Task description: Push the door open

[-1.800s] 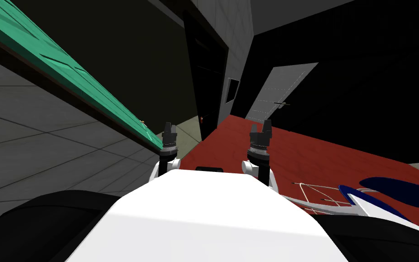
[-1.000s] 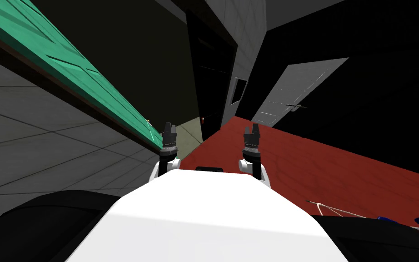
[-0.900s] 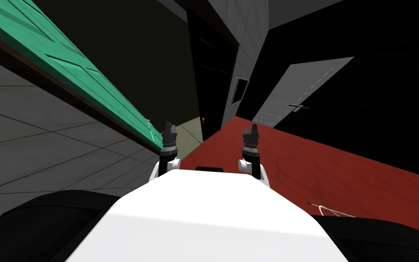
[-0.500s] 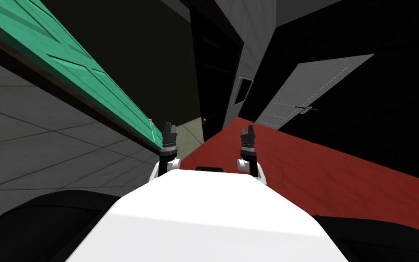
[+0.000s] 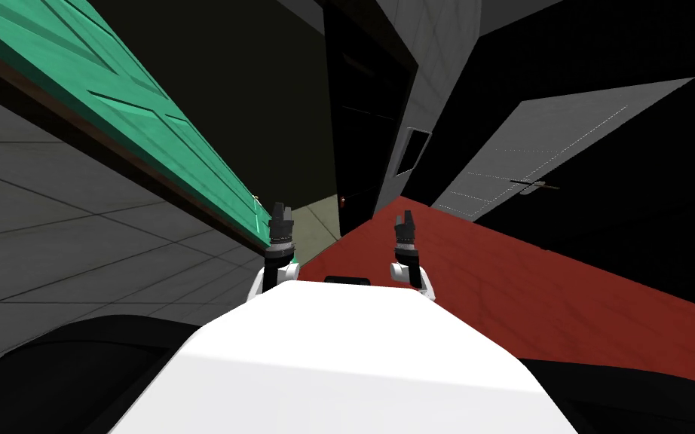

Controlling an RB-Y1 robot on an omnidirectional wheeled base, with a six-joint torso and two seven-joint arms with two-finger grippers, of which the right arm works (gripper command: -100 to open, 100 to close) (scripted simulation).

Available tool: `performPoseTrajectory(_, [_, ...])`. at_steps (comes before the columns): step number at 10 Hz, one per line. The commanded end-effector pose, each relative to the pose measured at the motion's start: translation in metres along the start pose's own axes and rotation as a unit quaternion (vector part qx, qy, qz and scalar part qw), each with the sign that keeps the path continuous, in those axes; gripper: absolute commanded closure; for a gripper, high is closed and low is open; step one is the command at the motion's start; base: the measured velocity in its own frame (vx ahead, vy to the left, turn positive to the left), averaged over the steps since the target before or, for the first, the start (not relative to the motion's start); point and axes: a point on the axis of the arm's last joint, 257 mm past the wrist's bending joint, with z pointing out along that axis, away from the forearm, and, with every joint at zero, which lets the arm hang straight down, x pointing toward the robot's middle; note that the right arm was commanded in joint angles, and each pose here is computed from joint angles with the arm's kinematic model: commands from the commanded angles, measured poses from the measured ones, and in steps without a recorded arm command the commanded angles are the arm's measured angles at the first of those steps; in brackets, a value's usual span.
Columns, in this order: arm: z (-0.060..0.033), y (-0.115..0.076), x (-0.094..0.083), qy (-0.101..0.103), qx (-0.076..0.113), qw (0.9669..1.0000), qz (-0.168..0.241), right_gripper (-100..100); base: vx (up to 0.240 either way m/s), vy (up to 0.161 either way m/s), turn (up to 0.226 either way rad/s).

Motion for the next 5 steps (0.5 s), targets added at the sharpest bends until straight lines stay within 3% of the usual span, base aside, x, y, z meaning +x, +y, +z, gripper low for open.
performPoseTrajectory(1, [-0.0028, -0.012, 0.005, 0.004, 0.009, 0.9999, 0.006, -100, 0.086, -0.037, 0.146])
performPoseTrajectory(5, [-0.0085, -0.044, 0.017, 0.014, 0.034, 0.9991, 0.019, -100, 0.087, -0.042, 0.13])
